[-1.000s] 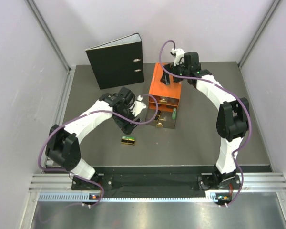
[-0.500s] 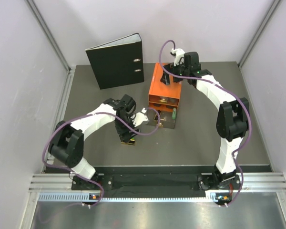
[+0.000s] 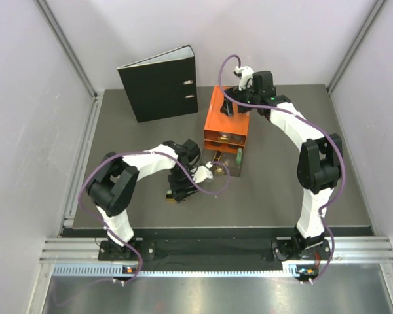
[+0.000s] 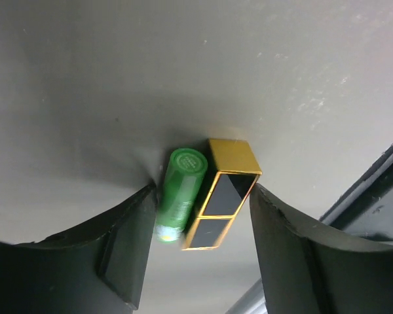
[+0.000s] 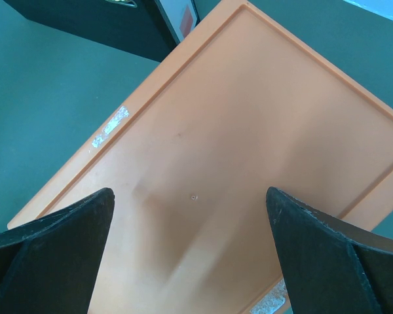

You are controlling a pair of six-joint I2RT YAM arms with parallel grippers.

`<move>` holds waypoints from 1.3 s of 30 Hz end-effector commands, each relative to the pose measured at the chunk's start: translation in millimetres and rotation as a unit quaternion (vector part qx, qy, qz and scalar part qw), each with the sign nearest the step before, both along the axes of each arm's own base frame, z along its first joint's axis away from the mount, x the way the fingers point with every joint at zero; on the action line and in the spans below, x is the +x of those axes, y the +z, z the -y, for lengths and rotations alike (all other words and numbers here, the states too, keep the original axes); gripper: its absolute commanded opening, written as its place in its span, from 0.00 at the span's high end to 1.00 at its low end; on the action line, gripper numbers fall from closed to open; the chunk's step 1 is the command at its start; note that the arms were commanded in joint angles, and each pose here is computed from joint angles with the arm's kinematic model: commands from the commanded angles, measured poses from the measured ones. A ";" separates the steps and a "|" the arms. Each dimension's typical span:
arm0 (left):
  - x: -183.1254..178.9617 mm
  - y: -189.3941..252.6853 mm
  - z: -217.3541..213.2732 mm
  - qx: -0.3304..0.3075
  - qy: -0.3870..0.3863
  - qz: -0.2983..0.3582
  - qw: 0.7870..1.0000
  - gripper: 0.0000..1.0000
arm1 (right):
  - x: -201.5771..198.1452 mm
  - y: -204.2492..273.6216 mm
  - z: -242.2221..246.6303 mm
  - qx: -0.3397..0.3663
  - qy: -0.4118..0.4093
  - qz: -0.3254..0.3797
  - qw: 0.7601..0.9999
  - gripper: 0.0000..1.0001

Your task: Organize the makeup

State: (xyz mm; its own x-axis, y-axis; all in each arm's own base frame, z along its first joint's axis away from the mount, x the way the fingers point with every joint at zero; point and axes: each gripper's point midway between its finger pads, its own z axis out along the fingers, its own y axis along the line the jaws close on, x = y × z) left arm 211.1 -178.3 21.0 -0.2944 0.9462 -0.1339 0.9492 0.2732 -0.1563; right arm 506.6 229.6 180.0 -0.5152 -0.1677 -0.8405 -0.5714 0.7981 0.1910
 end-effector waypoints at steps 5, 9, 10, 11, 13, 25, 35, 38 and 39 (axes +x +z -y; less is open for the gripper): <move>13.9 -14.8 2.5 0.018 0.002 0.017 1.000 0.41 | -41.3 -84.4 13.8 -0.039 -0.004 -0.152 0.988 0.00; 16.8 -19.1 0.4 0.029 0.006 0.020 0.999 0.56 | -41.4 -85.1 13.7 -0.039 -0.003 -0.153 0.987 0.00; 16.5 -20.4 -0.2 0.034 0.007 0.018 0.999 0.60 | -41.1 -84.2 13.5 -0.038 -0.004 -0.152 0.988 0.01; 17.7 -21.1 -0.2 0.036 0.009 0.020 0.999 0.64 | -41.1 -84.9 13.6 -0.039 -0.003 -0.152 0.988 0.00; 19.9 -20.4 -0.7 0.040 0.013 0.022 0.999 0.74 | -41.5 -85.4 13.6 -0.039 -0.004 -0.153 0.987 0.00; 50.4 24.3 24.9 0.000 0.040 0.069 0.997 0.89 | -42.0 -85.3 13.3 -0.039 -0.004 -0.153 0.987 0.00; 81.5 90.5 39.7 -0.031 0.044 0.131 0.990 0.91 | -41.6 -85.1 13.0 -0.037 -0.004 -0.153 0.988 0.00; 93.8 113.3 54.9 -0.065 0.036 0.149 0.986 0.91 | -41.4 -86.0 12.8 -0.037 -0.002 -0.154 0.987 0.00; 101.2 123.6 61.7 -0.078 0.036 0.163 0.983 0.91 | -41.9 -86.6 11.8 -0.036 -0.002 -0.155 0.987 0.00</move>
